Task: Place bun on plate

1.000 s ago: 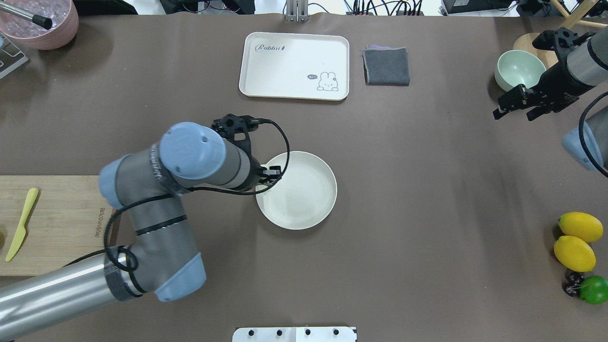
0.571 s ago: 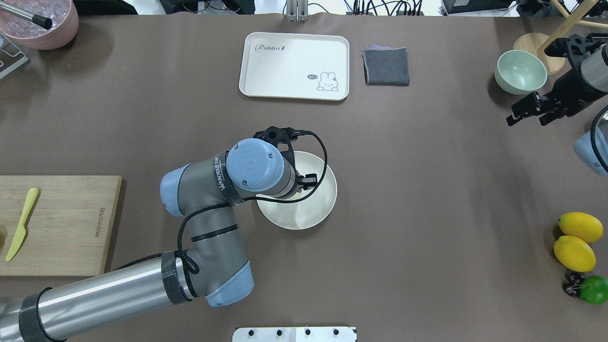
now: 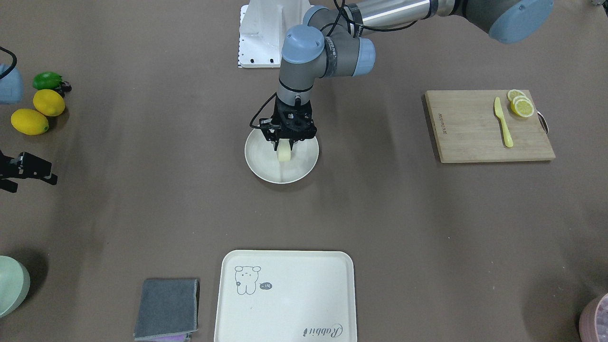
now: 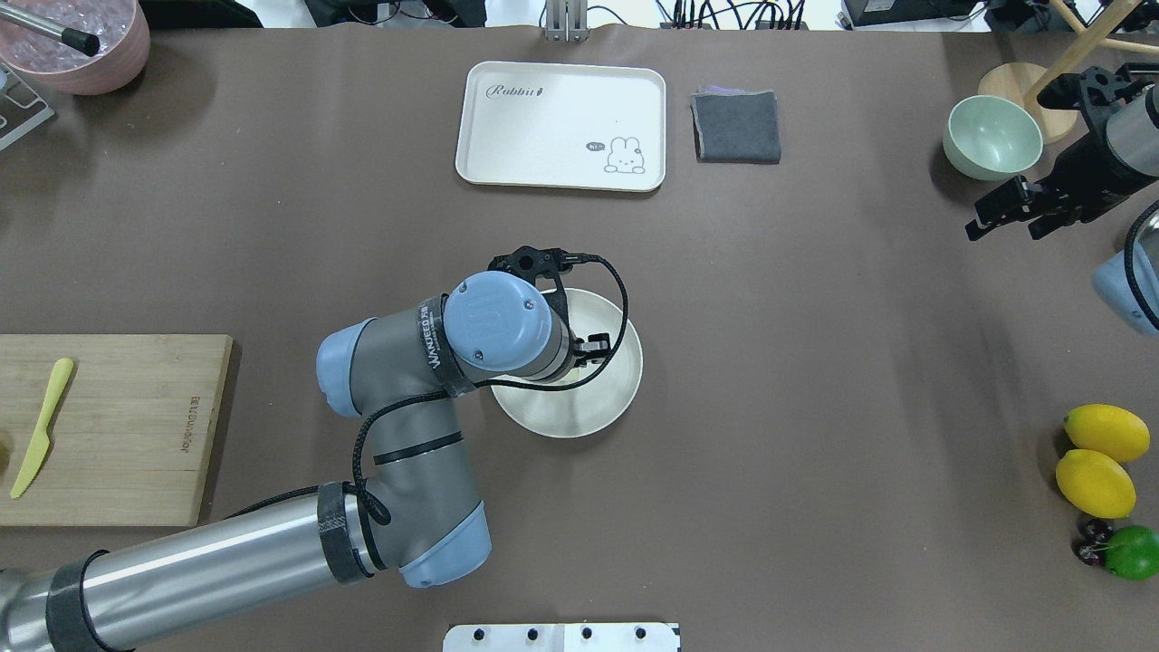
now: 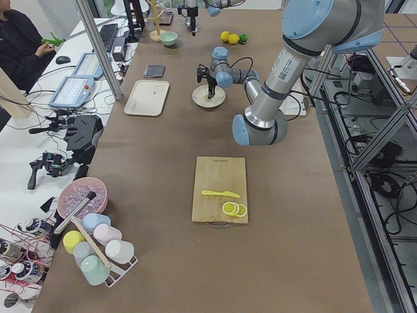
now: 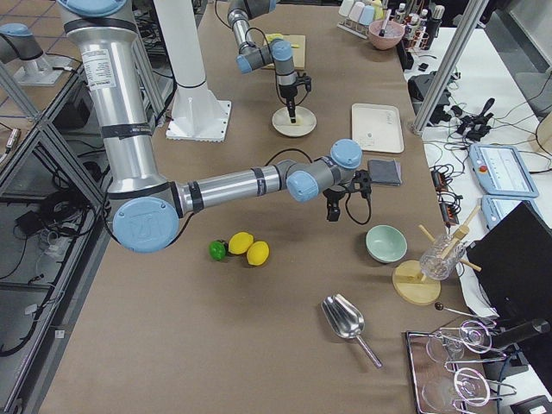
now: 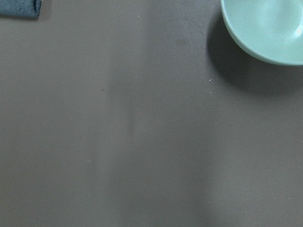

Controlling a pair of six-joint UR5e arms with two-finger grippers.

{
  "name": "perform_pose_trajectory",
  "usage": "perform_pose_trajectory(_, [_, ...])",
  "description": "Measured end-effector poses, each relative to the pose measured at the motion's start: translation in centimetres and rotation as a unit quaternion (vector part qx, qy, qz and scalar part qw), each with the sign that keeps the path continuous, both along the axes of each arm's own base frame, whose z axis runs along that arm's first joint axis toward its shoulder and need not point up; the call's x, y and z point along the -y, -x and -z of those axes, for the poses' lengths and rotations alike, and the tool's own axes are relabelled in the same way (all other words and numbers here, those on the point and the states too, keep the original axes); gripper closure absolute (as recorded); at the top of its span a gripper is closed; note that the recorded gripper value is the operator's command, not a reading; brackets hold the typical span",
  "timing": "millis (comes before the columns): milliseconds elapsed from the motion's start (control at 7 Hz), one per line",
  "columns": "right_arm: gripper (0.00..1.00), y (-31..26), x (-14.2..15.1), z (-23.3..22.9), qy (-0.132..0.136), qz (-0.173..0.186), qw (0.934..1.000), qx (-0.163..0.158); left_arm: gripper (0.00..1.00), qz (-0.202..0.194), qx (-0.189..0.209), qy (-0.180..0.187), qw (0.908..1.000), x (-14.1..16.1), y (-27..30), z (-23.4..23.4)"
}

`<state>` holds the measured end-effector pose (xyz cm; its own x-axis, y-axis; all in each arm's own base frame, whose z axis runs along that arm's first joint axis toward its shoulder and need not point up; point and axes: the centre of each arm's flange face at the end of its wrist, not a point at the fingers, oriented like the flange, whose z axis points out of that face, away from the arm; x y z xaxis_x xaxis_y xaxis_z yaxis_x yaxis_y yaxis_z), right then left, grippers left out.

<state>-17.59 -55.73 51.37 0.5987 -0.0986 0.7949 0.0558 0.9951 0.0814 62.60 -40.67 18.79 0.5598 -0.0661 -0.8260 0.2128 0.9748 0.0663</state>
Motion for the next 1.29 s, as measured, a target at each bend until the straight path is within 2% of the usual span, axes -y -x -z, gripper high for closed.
perform_pose_trajectory(286, [0.0,-0.2,0.0,0.3,-0.004,-0.002,1.0,0.0,0.02,0.008,-0.01,-0.006,0.9999,0.9,2.9,0.1])
perform_pose_trajectory(429, [0.0,-0.7,0.1,0.4,-0.007,-0.007,0.9999,0.0,0.02,0.016,-0.019,-0.009,0.9996,2.1,6.9,-0.7])
perform_pose_trajectory(571, [0.0,-1.7,0.3,0.3,-0.009,-0.016,0.9998,-0.004,0.02,0.026,-0.018,-0.009,0.9995,4.2,13.2,-3.6])
perform_pose_trajectory(714, [0.0,-3.1,0.5,-0.2,-0.01,-0.03,0.9994,-0.012,0.02,0.025,0.002,-0.009,0.9997,6.7,21.0,-8.5])
perform_pose_trajectory(1000, [0.0,-7.8,0.6,-2.5,-0.014,-0.054,0.998,-0.03,0.02,-0.018,0.053,-0.018,0.9982,10.4,36.9,-20.0])
perform_pose_trajectory(1286, [0.0,-14.2,-0.7,-6.4,-0.032,-0.035,0.9973,-0.056,0.02,-0.079,0.092,-0.03,0.9922,10.3,51.0,-33.2])
